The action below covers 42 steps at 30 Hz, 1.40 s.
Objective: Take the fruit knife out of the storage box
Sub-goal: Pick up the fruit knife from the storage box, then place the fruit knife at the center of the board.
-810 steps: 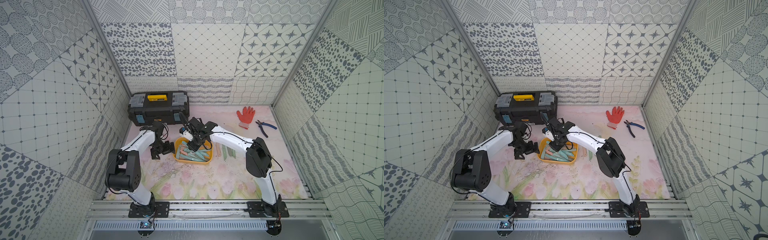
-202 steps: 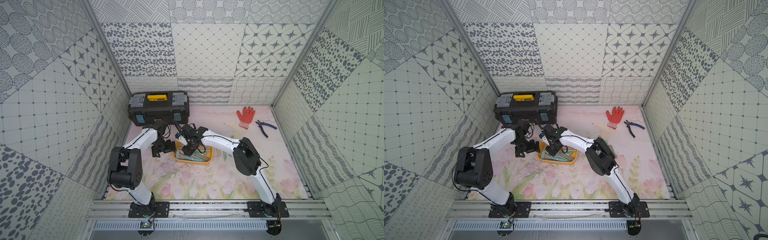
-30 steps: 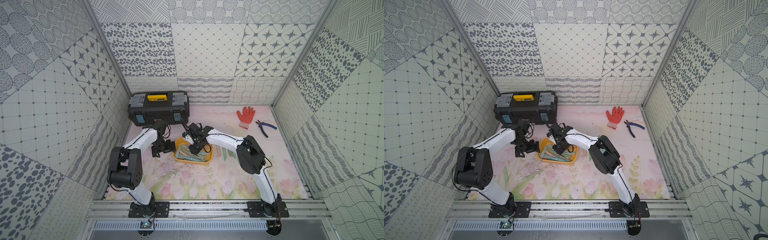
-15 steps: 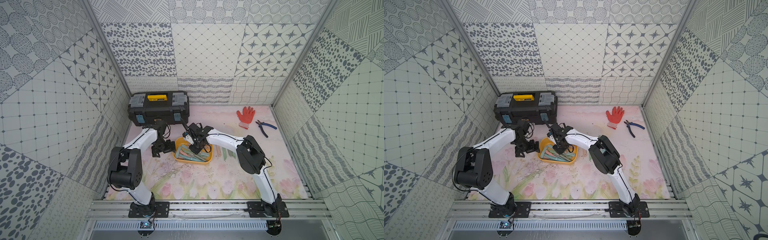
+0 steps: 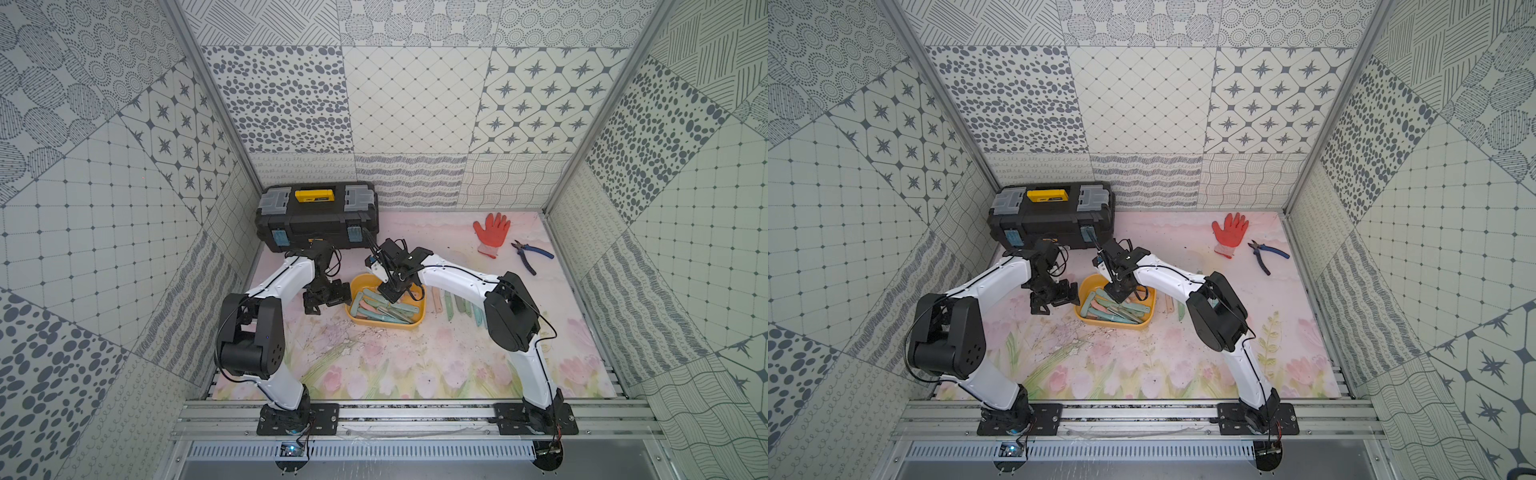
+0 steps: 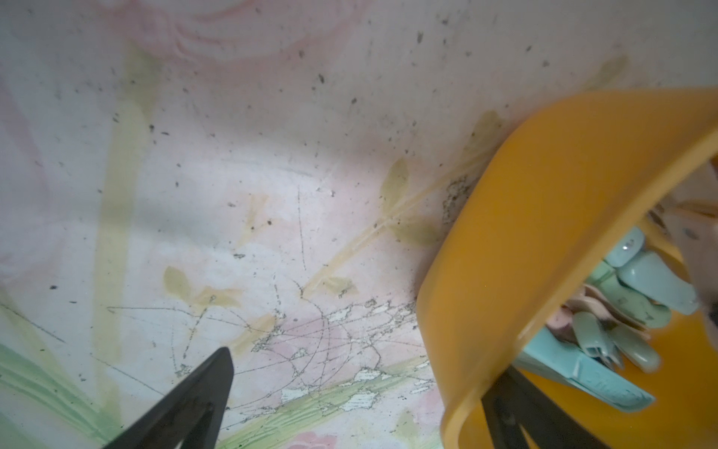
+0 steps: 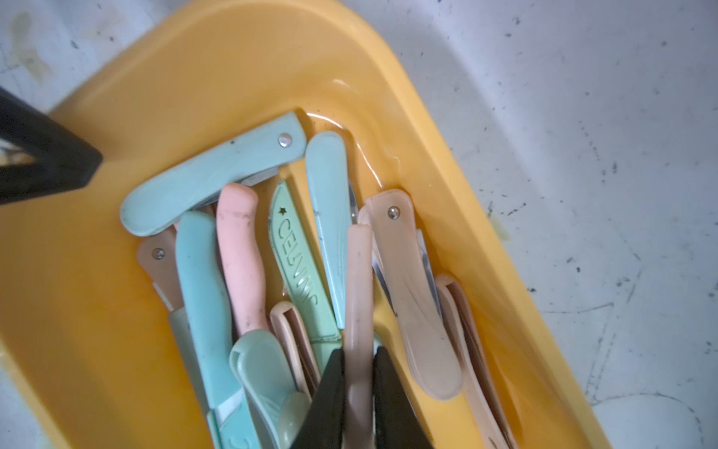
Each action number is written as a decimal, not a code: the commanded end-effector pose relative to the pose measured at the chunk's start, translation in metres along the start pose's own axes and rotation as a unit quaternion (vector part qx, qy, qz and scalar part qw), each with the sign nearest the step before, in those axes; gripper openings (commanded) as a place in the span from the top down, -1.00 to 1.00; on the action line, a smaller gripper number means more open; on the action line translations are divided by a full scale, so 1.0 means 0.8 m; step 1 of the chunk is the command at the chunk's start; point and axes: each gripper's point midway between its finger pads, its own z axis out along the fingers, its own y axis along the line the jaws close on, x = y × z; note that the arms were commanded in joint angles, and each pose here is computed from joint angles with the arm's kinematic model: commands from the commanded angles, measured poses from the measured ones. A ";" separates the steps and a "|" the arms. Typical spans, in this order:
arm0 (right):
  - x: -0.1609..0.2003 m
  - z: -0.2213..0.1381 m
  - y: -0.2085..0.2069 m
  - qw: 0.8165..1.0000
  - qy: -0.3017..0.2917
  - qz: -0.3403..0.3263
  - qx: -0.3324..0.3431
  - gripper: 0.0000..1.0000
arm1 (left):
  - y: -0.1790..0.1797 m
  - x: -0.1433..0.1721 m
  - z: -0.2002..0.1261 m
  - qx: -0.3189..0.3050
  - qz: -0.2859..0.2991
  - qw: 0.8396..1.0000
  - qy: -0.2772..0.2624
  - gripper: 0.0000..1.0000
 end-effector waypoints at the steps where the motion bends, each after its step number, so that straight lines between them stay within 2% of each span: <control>1: -0.016 -0.018 0.004 1.000 -0.024 0.002 -0.008 0.70 | 0.007 0.005 -0.008 -0.012 -0.010 1.000 0.008 -0.92; 4: -0.013 -0.015 0.005 1.000 -0.021 0.005 -0.009 0.80 | 0.007 0.005 -0.008 -0.012 -0.010 1.000 0.007 -0.92; 12: -0.021 -0.030 0.000 0.999 -0.042 0.019 0.000 0.85 | 0.007 0.005 -0.008 -0.012 -0.009 1.000 0.007 -0.92; 16: -0.029 -0.066 0.001 0.996 -0.071 0.047 -0.014 0.87 | 0.008 0.005 -0.008 -0.014 -0.010 1.000 0.007 -0.92; 18: -0.032 -0.093 0.001 0.992 -0.103 0.073 -0.027 0.87 | 0.008 0.005 -0.008 -0.014 -0.010 1.000 0.007 -0.92; 22: -0.025 -0.150 -0.011 0.967 -0.188 0.160 -0.059 0.88 | 0.006 0.004 -0.008 -0.011 -0.010 1.000 0.007 -0.92; 28: 0.032 -0.198 -0.040 0.922 -0.246 0.286 -0.087 0.90 | 0.007 0.005 -0.009 -0.011 -0.010 1.000 0.006 -0.92; 33: 0.087 -0.201 -0.030 0.905 -0.239 0.338 -0.097 0.90 | 0.006 0.005 -0.008 -0.009 -0.011 1.000 0.007 -0.92; 36: 0.126 -0.205 -0.034 0.887 -0.250 0.379 -0.082 0.90 | 0.006 0.005 -0.008 -0.009 -0.010 1.000 0.007 -0.92; 39: 0.161 -0.200 -0.026 0.867 -0.254 0.417 -0.098 0.90 | 0.005 0.004 -0.008 -0.008 -0.011 1.000 0.006 -0.92; 42: 0.189 -0.187 -0.013 0.856 -0.236 0.445 -0.120 0.91 | 0.005 0.004 -0.007 -0.009 -0.011 1.000 0.008 -0.92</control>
